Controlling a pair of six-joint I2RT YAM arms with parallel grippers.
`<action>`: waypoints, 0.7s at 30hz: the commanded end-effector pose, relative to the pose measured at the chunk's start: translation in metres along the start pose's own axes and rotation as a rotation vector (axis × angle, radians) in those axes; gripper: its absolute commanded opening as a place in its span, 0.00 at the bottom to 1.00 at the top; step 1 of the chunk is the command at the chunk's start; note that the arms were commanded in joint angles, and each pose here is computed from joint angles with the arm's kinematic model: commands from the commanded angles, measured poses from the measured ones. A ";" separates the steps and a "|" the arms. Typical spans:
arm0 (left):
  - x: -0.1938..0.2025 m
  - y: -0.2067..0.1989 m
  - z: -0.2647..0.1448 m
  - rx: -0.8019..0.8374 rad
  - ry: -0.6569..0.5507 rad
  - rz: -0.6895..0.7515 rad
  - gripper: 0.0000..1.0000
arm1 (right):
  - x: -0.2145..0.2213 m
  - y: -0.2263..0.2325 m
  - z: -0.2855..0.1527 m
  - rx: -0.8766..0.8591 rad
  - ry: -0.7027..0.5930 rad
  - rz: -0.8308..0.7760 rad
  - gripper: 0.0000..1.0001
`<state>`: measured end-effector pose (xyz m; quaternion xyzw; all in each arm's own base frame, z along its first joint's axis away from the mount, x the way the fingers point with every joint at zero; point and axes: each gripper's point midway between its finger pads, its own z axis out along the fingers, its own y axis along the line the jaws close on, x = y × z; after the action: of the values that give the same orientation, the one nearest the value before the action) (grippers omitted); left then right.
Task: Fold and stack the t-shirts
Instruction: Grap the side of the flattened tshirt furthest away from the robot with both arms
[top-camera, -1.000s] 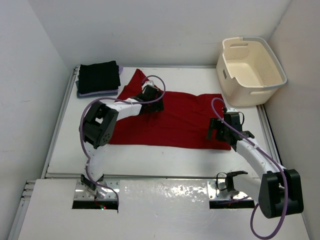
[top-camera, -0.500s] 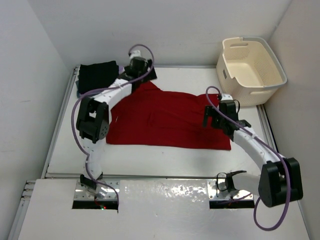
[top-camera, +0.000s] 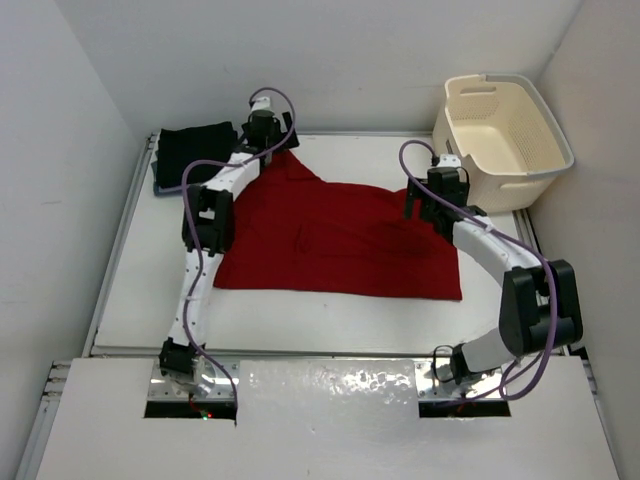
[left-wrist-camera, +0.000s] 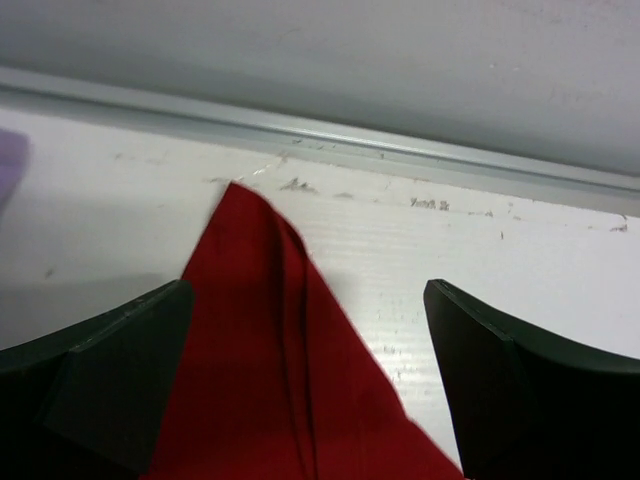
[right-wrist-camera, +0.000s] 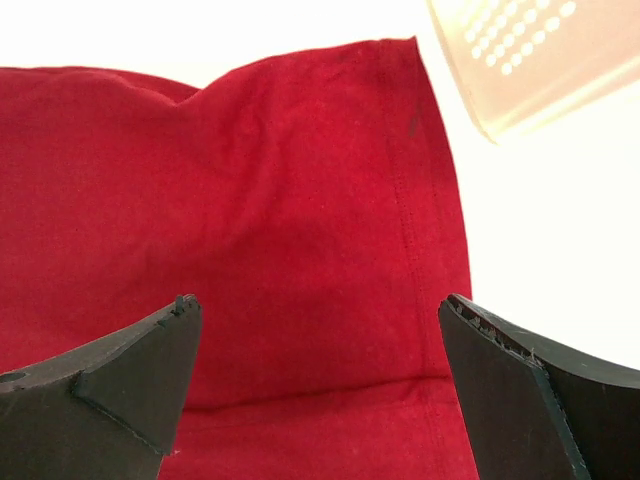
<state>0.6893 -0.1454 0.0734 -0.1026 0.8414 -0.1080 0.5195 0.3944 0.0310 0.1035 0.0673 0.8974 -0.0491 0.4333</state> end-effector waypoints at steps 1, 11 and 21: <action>-0.061 -0.029 0.003 0.064 -0.201 0.021 1.00 | -0.019 0.006 0.007 -0.009 -0.046 0.007 0.99; -0.020 -0.019 0.032 -0.039 -0.210 0.148 0.82 | 0.003 -0.003 0.011 0.037 0.015 -0.015 0.99; -0.003 -0.017 0.040 -0.057 -0.185 0.179 0.47 | 0.007 -0.001 0.016 0.035 0.026 -0.005 0.99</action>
<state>0.7158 -0.1562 0.0280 -0.0533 0.8239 -0.0182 0.5639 0.3933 0.0276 0.0803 0.0665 0.9098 -0.0655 0.4044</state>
